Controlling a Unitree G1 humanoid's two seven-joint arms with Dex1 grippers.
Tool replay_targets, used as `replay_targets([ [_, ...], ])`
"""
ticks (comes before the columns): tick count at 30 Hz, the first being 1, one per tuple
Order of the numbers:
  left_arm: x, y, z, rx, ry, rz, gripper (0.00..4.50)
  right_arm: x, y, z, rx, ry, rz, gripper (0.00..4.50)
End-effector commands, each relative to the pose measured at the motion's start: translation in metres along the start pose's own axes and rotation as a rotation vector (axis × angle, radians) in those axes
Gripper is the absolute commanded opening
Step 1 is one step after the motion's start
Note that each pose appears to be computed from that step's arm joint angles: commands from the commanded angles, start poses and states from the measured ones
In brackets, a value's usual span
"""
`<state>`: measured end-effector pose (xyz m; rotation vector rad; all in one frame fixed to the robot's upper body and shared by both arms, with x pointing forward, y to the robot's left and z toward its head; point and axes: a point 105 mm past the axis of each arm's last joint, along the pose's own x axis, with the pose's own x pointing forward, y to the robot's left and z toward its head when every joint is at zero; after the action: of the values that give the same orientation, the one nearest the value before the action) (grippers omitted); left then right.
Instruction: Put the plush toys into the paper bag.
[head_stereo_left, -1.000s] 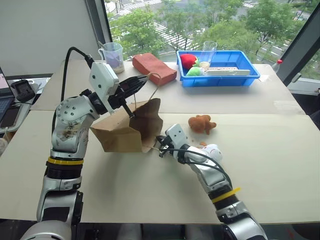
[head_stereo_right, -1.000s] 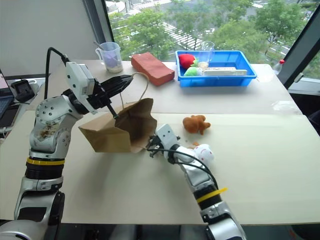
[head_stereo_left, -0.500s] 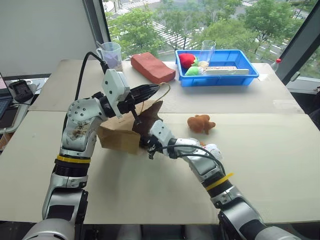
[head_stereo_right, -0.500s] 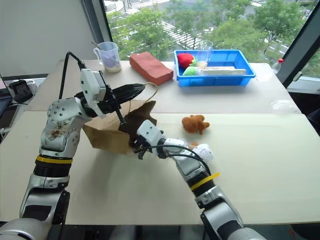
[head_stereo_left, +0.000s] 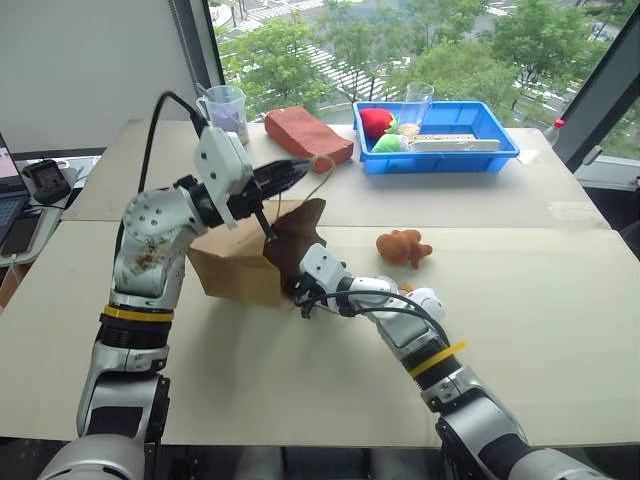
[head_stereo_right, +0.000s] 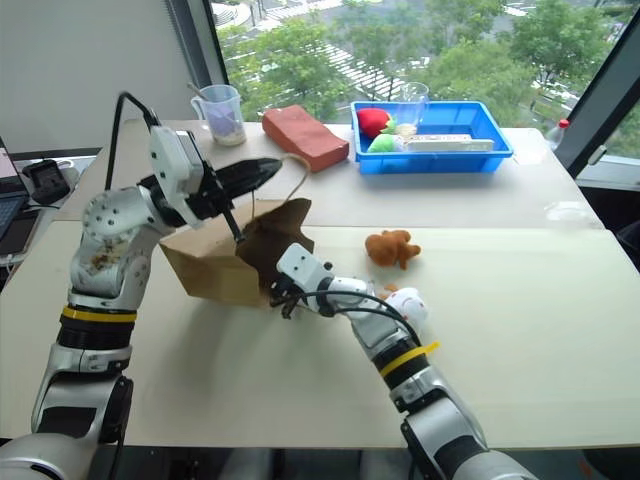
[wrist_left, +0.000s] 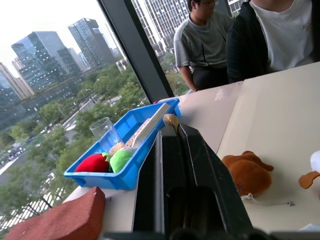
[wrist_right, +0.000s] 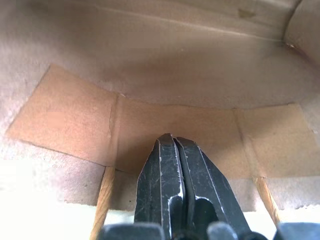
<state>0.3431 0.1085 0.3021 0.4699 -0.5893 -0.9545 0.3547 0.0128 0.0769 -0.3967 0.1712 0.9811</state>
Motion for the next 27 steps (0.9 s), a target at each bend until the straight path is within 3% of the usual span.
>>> replay_targets([
  [1, -0.002, 0.022, 0.028, 0.068, -0.064, 0.084, 0.00, -0.008, 0.002, -0.052, 0.090, 0.185, -0.035, 0.01],
  [11, -0.003, 0.048, 0.058, 0.199, -0.118, 0.265, 0.00, -0.008, -0.003, -0.051, 0.092, 0.192, -0.072, 0.01],
  [15, -0.006, 0.035, 0.040, 0.149, -0.063, 0.217, 0.00, -0.004, -0.007, -0.034, 0.101, 0.123, -0.068, 0.01],
  [19, -0.008, 0.011, 0.018, 0.086, -0.020, 0.140, 0.00, -0.005, -0.011, 0.001, 0.101, -0.014, -0.049, 0.01],
  [22, -0.007, -0.006, 0.006, 0.052, -0.004, 0.078, 0.00, -0.013, -0.012, 0.032, 0.092, -0.131, -0.026, 0.01],
  [27, -0.005, -0.018, -0.004, 0.028, 0.003, 0.020, 0.00, -0.029, -0.014, 0.060, 0.143, -0.260, -0.017, 0.01],
])
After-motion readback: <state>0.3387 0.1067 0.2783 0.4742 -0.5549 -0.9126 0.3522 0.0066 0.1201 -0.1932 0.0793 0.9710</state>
